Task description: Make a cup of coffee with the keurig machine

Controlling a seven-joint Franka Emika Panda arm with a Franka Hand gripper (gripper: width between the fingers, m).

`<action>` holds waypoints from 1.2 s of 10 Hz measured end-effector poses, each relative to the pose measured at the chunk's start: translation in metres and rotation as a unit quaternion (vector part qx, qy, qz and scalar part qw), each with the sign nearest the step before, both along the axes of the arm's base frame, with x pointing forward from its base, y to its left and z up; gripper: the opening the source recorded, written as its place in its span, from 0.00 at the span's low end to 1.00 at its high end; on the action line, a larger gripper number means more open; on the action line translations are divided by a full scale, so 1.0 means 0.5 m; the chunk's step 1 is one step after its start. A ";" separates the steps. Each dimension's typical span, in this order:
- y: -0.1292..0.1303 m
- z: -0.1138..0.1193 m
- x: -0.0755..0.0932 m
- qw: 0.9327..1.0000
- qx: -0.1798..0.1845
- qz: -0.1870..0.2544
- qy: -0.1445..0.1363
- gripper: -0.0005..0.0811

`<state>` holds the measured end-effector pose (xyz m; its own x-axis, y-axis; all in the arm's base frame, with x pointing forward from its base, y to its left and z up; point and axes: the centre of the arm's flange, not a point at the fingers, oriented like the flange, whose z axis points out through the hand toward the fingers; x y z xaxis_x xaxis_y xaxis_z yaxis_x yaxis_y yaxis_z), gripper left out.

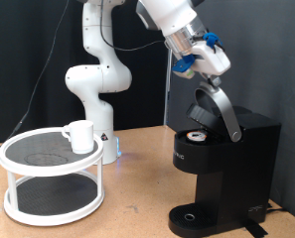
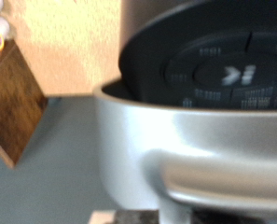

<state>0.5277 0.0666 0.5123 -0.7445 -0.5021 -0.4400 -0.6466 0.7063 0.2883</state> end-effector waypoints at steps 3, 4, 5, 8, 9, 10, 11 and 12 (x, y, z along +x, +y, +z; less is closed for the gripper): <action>-0.029 -0.021 0.005 0.998 -0.061 -0.015 0.017 0.01; -0.036 -0.030 0.006 0.996 -0.077 -0.024 0.025 0.01; -0.043 -0.042 0.009 0.995 -0.092 -0.031 0.034 0.01; -0.074 -0.108 0.021 0.989 -0.128 -0.037 0.066 0.01; -0.081 -0.129 0.025 0.988 -0.134 -0.037 0.073 0.01; -0.087 -0.155 0.028 0.987 -0.139 -0.038 0.078 0.01; -0.091 -0.184 0.031 0.986 -0.141 -0.041 0.082 0.01; -0.096 -0.213 0.035 0.985 -0.143 -0.045 0.084 0.01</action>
